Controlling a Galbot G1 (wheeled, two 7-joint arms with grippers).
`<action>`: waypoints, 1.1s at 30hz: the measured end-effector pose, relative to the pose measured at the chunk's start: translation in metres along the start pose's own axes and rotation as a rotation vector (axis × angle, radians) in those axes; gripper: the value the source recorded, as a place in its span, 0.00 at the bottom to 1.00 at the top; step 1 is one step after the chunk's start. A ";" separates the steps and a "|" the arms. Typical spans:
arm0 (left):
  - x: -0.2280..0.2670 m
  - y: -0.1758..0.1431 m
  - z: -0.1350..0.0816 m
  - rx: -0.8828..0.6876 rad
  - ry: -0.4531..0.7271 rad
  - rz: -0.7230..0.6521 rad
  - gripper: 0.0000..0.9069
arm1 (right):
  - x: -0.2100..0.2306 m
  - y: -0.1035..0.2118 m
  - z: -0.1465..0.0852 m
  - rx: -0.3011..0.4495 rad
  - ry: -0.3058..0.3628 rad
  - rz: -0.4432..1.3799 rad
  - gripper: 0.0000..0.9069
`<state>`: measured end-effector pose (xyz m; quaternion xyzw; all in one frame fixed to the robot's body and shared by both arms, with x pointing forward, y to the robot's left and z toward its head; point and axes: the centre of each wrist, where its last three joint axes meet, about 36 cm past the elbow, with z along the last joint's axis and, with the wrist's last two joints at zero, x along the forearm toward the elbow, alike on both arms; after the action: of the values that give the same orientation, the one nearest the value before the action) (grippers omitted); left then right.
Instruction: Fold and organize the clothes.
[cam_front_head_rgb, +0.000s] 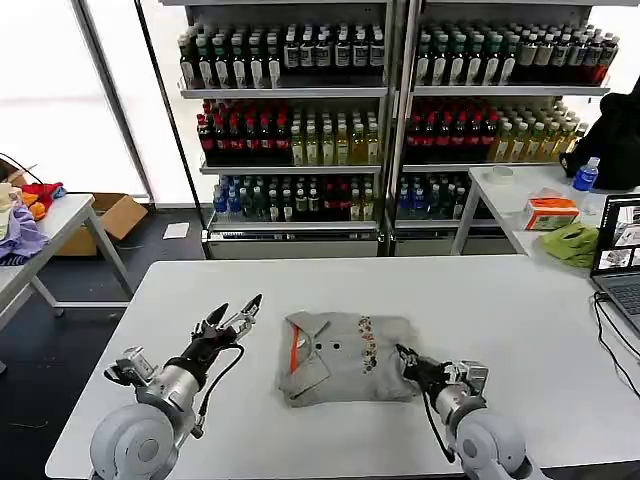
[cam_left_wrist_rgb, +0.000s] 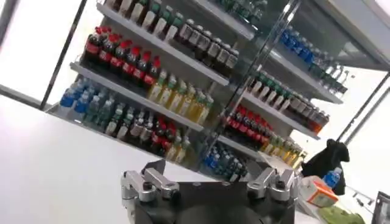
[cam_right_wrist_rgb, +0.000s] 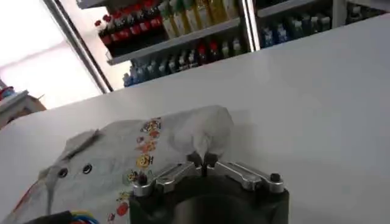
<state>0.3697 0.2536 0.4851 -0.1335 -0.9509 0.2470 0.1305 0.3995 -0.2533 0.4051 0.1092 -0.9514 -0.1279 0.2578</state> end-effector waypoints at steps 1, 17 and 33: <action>0.000 0.000 0.000 0.000 0.000 0.000 1.00 | 0.000 -0.002 -0.001 0.005 -0.001 0.005 0.00; 0.000 0.002 -0.001 0.000 -0.003 -0.006 1.00 | -0.002 -0.011 -0.009 0.062 -0.007 0.008 1.00; 0.003 0.003 -0.007 0.007 -0.014 0.010 1.00 | 0.024 -0.019 -0.018 0.090 -0.101 0.029 1.00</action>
<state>0.3694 0.2599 0.4899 -0.1359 -0.9503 0.2517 0.1232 0.3915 -0.2815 0.4258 0.1001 -0.9695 -0.0867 0.2063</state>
